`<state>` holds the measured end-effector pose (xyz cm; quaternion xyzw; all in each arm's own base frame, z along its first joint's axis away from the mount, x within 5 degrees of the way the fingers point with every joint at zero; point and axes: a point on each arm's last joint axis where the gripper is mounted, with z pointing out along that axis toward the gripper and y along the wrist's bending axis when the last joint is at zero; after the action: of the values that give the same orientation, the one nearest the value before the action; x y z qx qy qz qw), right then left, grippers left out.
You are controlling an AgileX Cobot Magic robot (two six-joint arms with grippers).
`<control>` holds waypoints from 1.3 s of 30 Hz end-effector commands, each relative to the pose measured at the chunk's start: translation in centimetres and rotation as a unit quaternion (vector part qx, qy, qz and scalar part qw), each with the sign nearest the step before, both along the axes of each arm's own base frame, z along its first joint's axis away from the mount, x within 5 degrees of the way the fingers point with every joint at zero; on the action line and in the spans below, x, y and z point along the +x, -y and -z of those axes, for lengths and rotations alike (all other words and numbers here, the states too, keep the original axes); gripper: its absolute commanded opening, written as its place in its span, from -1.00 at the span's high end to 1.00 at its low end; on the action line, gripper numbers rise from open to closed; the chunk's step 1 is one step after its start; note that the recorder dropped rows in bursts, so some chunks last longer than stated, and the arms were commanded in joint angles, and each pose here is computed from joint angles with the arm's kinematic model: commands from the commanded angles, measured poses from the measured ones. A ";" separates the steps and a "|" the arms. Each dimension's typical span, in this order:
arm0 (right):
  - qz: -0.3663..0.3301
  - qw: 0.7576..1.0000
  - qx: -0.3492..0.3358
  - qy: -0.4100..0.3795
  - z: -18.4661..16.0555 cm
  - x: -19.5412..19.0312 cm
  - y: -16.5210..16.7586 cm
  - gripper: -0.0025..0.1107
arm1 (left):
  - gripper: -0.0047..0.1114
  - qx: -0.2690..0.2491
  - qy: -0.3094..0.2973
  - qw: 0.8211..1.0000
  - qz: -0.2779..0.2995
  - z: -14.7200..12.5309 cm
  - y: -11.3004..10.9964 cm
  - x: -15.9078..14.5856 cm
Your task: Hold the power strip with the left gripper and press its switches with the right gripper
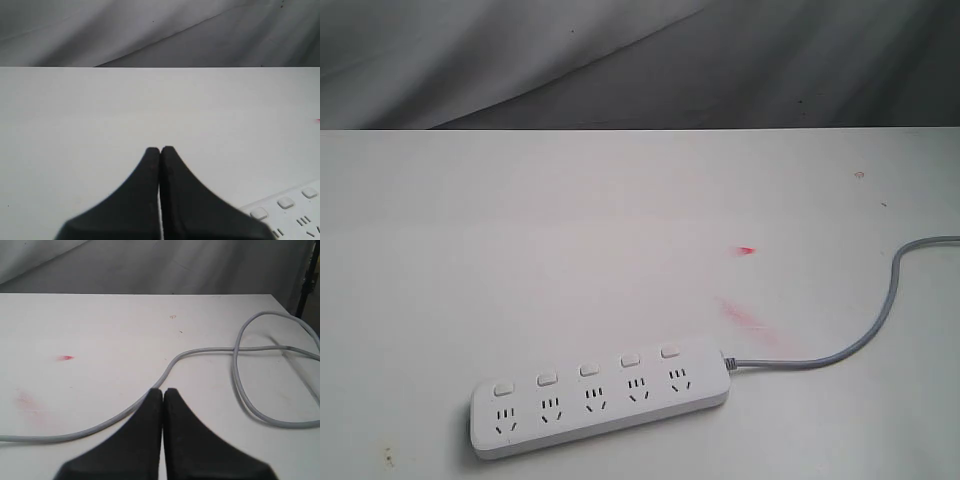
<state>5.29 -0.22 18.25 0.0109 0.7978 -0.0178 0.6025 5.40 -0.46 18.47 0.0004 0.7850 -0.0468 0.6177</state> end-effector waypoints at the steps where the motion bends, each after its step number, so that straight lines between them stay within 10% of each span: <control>1: 0.002 1.000 -0.005 0.003 -0.1 0.0 0.0 0.96 | 0.91 -0.005 0.001 1.000 0.002 0.0 0.0 0.0; 39: 0.002 1.000 -0.005 0.003 -0.1 0.0 0.0 0.96 | 0.91 -0.001 0.012 1.000 0.001 -0.3 0.0 0.0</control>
<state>5.29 -0.22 18.25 0.0109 0.7978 -0.0178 0.6025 5.41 -0.34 18.46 0.0116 0.7850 -0.0298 0.6186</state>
